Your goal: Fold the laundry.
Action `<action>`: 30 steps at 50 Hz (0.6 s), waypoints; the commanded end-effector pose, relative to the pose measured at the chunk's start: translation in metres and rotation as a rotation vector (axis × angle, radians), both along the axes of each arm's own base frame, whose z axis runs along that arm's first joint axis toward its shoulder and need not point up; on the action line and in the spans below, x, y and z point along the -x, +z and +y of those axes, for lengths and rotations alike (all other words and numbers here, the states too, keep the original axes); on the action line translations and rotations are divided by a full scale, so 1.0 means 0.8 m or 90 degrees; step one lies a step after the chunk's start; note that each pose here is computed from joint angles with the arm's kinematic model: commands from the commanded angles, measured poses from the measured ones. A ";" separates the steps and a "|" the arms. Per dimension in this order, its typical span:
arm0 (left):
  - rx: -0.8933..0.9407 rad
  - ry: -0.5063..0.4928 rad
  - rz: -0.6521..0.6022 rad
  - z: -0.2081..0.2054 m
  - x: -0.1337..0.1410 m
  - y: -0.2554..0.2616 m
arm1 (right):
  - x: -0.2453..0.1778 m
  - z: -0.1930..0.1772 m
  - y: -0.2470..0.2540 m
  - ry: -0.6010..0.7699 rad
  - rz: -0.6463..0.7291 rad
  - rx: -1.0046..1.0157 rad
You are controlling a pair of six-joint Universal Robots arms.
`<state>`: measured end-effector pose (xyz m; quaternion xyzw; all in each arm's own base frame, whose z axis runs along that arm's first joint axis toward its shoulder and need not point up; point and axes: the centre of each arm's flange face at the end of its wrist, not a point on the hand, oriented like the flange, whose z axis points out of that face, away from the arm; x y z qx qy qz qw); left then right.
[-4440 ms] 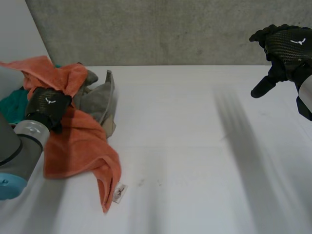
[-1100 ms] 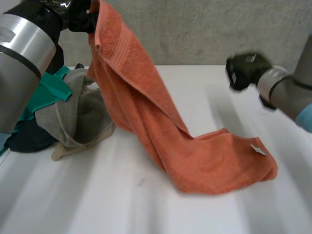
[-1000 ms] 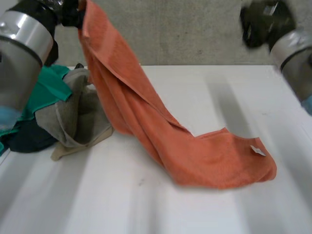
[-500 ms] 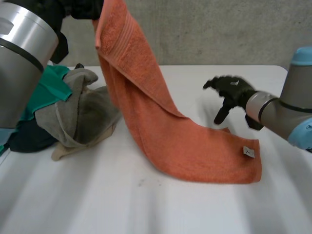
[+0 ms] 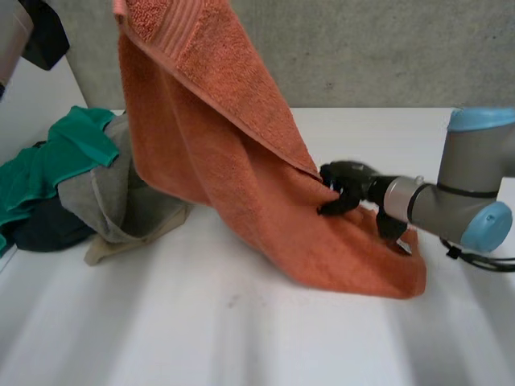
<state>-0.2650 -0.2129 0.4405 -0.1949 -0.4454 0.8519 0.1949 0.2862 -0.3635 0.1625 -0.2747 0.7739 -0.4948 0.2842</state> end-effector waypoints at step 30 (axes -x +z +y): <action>-0.372 0.154 -0.135 -0.118 -0.006 -0.290 | 0.059 0.097 0.063 -0.105 0.229 0.399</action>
